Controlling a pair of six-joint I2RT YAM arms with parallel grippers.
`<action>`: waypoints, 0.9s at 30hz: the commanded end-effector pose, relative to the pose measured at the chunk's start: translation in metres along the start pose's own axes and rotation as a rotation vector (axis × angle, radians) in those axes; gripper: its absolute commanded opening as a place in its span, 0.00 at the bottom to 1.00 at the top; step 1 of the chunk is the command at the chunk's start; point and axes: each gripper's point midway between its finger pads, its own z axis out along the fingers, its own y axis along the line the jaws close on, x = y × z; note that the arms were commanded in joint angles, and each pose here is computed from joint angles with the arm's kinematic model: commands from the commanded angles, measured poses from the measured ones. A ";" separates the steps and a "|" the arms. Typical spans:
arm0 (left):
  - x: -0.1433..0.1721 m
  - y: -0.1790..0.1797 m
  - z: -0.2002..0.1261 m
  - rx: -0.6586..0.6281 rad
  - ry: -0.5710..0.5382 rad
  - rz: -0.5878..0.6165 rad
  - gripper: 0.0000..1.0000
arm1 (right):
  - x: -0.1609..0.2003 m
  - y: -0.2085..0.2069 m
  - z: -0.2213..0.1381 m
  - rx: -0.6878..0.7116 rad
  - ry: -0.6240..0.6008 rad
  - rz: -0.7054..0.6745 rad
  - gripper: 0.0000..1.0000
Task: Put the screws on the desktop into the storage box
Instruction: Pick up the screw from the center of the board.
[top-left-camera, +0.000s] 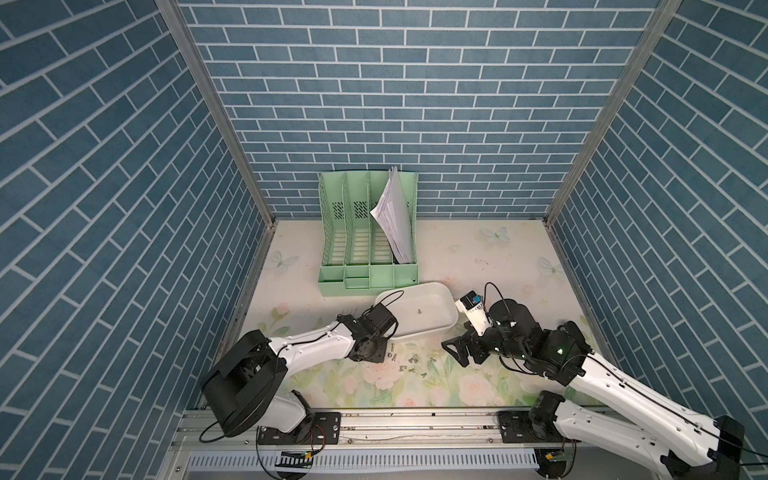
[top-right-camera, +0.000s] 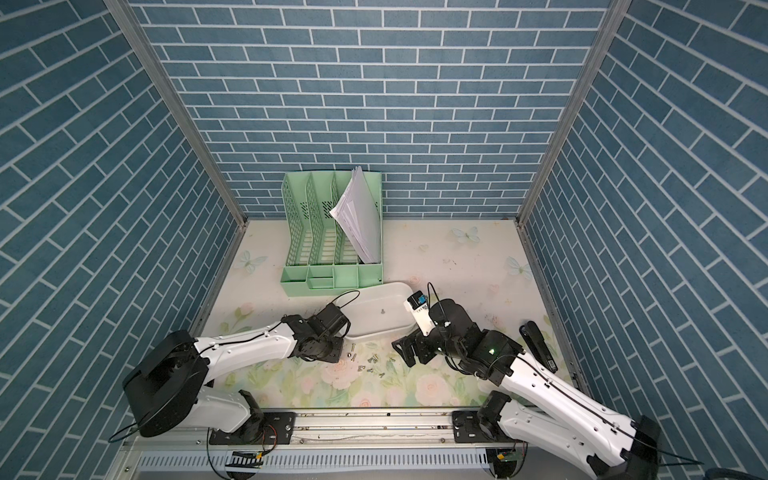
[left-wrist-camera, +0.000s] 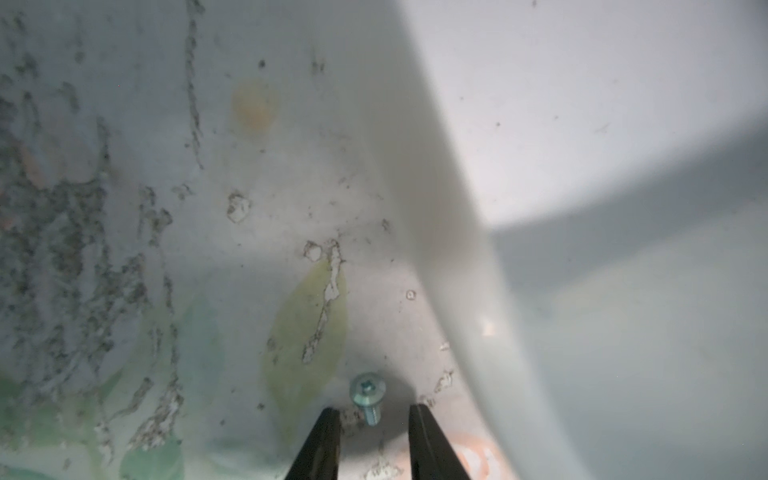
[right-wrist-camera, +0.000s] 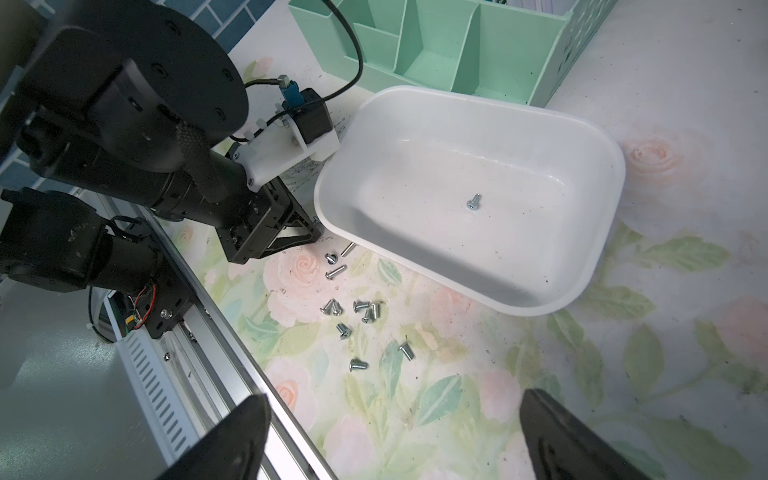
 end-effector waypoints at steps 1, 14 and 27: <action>-0.003 -0.002 0.003 -0.011 -0.004 0.018 0.30 | 0.008 -0.006 0.000 0.023 0.016 0.022 0.98; -0.001 0.000 0.002 -0.020 -0.002 0.020 0.11 | 0.009 -0.007 0.003 0.025 0.021 0.023 0.98; -0.021 -0.004 -0.045 0.021 -0.100 -0.011 0.08 | 0.005 -0.006 0.003 0.024 0.002 0.022 0.98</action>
